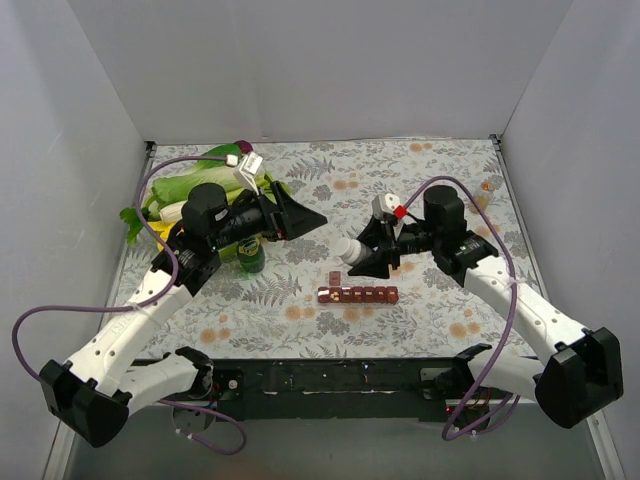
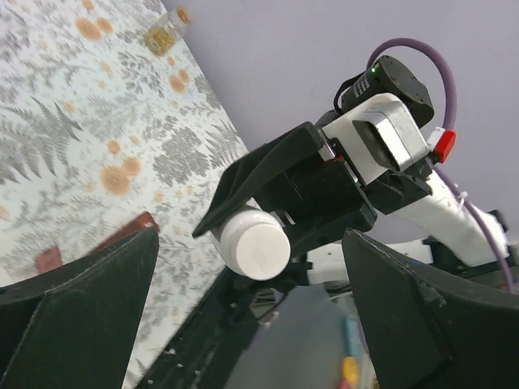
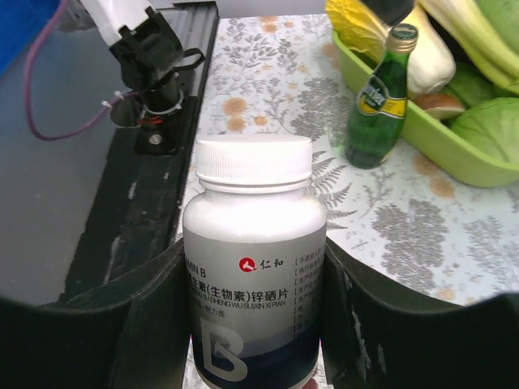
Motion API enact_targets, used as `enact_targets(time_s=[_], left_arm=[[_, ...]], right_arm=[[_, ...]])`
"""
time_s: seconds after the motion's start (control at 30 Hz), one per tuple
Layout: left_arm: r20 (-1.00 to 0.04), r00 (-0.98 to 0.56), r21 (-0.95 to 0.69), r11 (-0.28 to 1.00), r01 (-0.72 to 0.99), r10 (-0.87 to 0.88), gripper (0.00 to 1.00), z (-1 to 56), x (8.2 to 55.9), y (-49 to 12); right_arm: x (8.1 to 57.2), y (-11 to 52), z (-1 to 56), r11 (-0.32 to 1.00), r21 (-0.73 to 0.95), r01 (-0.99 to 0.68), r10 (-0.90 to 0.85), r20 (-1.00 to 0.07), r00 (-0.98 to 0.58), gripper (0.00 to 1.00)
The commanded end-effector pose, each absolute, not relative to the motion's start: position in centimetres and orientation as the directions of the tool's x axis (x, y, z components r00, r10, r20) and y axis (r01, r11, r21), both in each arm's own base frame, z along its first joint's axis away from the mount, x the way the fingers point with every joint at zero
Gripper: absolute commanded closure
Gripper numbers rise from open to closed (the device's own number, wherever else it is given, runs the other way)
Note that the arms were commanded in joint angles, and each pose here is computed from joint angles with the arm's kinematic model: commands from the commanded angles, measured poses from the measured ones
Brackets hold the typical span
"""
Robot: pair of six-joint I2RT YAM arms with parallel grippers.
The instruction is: Sort the pills into containers
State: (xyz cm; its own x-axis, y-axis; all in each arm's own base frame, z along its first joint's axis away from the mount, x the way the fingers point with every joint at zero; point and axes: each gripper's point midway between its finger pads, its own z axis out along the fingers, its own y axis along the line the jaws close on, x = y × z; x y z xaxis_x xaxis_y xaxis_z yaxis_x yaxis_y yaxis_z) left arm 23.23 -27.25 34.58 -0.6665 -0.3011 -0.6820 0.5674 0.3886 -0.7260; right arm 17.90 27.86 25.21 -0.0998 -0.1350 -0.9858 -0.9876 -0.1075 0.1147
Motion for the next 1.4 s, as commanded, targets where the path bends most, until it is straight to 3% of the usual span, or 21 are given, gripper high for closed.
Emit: enact_targets(time_s=[0.0,0.2,0.37,1.0,1.2,1.37], left_arm=[[-0.448,-0.795,-0.887,0.314,0.339,-0.408,0.02,34.5,22.3,-26.9],[-0.201,-0.854,-0.966,0.243,0.091,-0.481,0.02,33.9,22.6,-27.1],[-0.084,-0.878,-0.976,0.215,-0.022,-0.472,0.02,33.2,23.3,-28.2],[-0.007,-0.908,-0.948,0.292,-0.128,-0.42,0.25,29.7,22.8,-33.9],[-0.023,-0.908,-0.945,0.305,-0.116,-0.419,0.4,29.4,22.8,-34.1],[-0.031,-0.919,-0.943,0.316,-0.103,-0.394,0.59,29.0,22.5,-34.3]], right_arm=[[18.9,26.9,26.4,-0.061,-0.098,-0.993,-0.195,-0.975,0.108,0.98],[21.1,25.6,26.9,0.019,-0.263,-0.965,-0.301,-0.922,0.245,0.98],[22.3,25.0,26.7,0.052,-0.339,-0.939,-0.364,-0.882,0.299,0.98],[22.5,25.3,25.7,0.063,-0.379,-0.923,-0.414,-0.852,0.321,0.98],[22.4,25.2,25.5,0.064,-0.376,-0.924,-0.413,-0.853,0.318,0.98],[22.3,25.3,25.4,0.062,-0.366,-0.929,-0.407,-0.859,0.311,0.98]])
